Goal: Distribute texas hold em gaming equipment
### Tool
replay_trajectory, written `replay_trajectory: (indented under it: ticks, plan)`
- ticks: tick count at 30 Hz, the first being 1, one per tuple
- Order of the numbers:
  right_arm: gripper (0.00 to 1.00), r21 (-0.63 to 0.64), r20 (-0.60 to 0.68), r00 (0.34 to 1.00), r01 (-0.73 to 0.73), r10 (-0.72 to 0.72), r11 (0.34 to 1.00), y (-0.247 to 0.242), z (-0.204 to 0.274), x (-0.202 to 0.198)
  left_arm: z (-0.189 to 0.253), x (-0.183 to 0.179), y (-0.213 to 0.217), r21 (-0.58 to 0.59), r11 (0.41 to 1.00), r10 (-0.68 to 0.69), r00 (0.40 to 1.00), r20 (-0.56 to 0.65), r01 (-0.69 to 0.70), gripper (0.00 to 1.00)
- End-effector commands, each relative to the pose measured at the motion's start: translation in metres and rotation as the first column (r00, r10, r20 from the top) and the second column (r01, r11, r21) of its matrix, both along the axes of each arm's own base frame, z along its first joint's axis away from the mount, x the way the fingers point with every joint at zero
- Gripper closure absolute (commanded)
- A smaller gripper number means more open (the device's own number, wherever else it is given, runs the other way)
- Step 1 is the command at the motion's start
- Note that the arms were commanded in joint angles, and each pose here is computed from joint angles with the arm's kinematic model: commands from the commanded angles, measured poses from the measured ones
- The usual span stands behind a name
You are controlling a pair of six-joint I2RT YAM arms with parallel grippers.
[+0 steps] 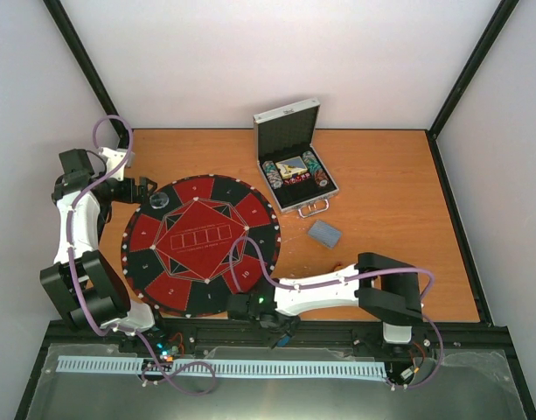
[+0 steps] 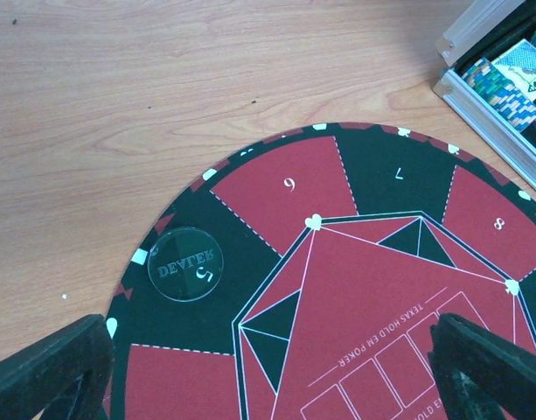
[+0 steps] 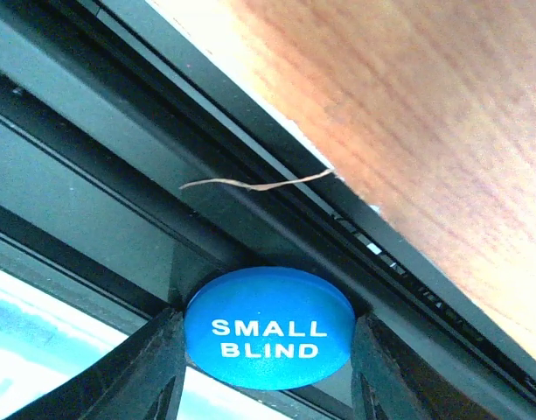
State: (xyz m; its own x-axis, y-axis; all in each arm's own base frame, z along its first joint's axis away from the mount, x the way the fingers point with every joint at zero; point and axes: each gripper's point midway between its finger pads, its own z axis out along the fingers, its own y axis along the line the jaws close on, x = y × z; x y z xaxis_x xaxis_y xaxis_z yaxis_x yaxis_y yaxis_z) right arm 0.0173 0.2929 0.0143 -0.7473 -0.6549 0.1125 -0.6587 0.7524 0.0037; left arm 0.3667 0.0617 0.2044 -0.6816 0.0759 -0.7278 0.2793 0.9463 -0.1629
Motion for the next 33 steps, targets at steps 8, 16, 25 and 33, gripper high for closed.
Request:
replay_trajectory:
  ticks: [8, 16, 25, 33]
  plan:
    - [0.56, 0.006, 0.125, 0.992, 0.028, -0.029, 1.0, -0.011, 0.017, 0.038, 0.004, 0.006, 0.005, 0.024, 1.0, 0.001, 1.0, 0.023, -0.001, 0.0]
    - [0.56, 0.032, 0.151, 0.987, 0.058, -0.062, 0.998, -0.017, 0.03, 0.057, 0.002, 0.008, 0.005, 0.012, 1.0, 0.003, 1.0, 0.014, -0.003, 0.0]
    - [0.32, 0.008, 0.081, 0.949, 0.306, -0.306, 0.952, -0.082, 0.016, 0.069, -0.004, 0.008, 0.007, 0.02, 1.0, 0.01, 1.0, 0.003, -0.01, 0.0]
    - [0.13, 0.051, 0.035, 0.953, 0.299, -0.301, 0.953, -0.069, 0.003, 0.074, -0.007, 0.007, 0.007, 0.019, 1.0, 0.009, 1.0, -0.003, -0.009, 0.0]
